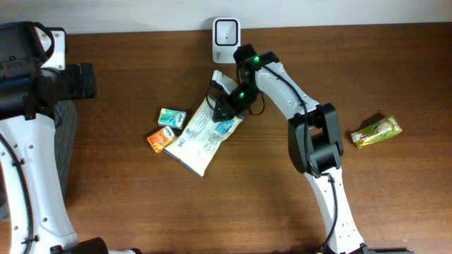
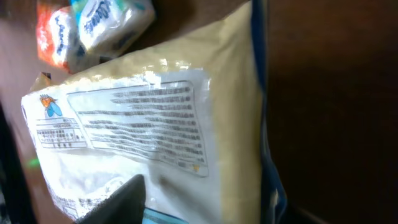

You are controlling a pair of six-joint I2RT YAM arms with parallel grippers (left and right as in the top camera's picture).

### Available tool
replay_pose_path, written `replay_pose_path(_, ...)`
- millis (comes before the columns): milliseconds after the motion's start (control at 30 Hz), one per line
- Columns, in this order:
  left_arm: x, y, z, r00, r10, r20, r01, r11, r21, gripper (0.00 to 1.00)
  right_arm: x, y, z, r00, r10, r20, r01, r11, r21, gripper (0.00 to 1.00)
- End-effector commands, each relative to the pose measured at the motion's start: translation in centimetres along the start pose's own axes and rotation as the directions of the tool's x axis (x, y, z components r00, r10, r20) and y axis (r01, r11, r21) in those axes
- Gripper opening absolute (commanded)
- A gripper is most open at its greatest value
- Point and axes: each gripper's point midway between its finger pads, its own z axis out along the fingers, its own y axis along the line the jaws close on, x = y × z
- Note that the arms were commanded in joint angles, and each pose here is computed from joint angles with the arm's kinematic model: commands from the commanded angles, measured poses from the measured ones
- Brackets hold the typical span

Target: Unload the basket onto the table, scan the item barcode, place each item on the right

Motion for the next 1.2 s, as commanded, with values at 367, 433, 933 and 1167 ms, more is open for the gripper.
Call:
replay_pose_path(367, 0.1, 0.4, 0.0, 1.0, 0.011, -0.002, -0.011, 1.0, -0.011, 0.99, 4.0, -3.4, -3.8, 0.978, 0.204, -0.049, -0.205, 0.979, -0.013, 0.04)
replay_pose_path(433, 0.1, 0.4, 0.0, 1.0, 0.011, -0.002, -0.011, 1.0, -0.011, 0.99, 4.5, -4.8, -5.6, 0.964, 0.263, -0.036, -0.261, 0.964, 0.047, 0.04)
replay_pose_path(933, 0.1, 0.4, 0.0, 1.0, 0.011, -0.002, -0.011, 1.0, -0.011, 0.99, 13.0, -4.6, -9.8, 0.692, 0.688, -0.219, -0.577, 0.709, 0.405, 0.13)
replay_pose_path(1167, 0.1, 0.4, 0.0, 1.0, 0.011, -0.002, -0.011, 1.0, -0.011, 0.99, 12.8, -1.5, -8.2, 0.703, 0.642, -0.307, -0.517, 0.757, 0.399, 0.18)
